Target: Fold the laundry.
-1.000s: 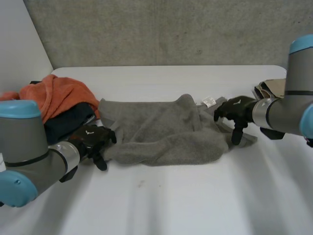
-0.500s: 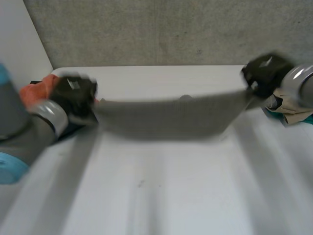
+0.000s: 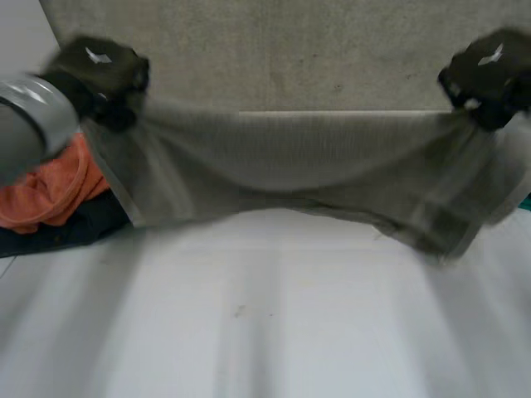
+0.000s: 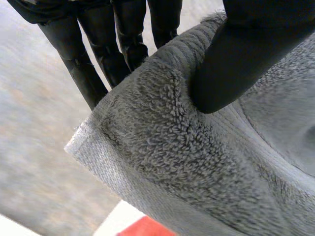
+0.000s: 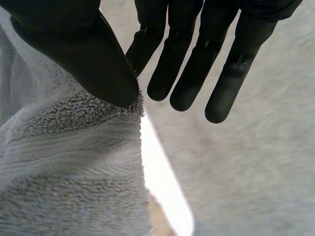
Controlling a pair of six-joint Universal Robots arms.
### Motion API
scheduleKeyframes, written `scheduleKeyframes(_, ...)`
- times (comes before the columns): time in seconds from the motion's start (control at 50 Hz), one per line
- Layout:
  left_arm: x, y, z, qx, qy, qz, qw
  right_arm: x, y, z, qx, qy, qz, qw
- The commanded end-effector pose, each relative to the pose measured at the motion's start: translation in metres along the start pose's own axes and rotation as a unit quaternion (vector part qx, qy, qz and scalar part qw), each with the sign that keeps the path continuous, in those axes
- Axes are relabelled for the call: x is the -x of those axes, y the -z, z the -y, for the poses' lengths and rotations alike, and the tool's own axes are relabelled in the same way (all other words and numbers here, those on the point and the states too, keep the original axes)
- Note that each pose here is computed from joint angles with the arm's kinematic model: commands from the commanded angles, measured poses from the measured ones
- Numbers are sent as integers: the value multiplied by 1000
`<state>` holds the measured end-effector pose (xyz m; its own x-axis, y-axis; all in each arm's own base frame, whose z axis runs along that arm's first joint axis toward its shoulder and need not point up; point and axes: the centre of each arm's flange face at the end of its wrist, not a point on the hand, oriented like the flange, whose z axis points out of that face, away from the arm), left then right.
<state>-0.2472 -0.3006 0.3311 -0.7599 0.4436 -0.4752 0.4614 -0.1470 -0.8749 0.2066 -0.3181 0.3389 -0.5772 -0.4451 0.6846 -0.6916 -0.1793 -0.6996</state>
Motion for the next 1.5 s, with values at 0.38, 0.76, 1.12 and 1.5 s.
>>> scheduleKeyframes(0.38,61,-100,69,-369,27,237,898,-80,-86,52,-341,-92,-308,883)
scheduleKeyframes(0.76,-40,-59,-70,-138,40,28,989,51,-85,-43,-111,-155,-33,981)
scheduleKeyframes(1.12,-32,12,-6,-148,7,12,989,138,-73,-41,3,-375,94,922)
scheduleKeyframes(1.5,-29,86,93,-219,15,21,975,246,-121,-43,22,-462,44,885)
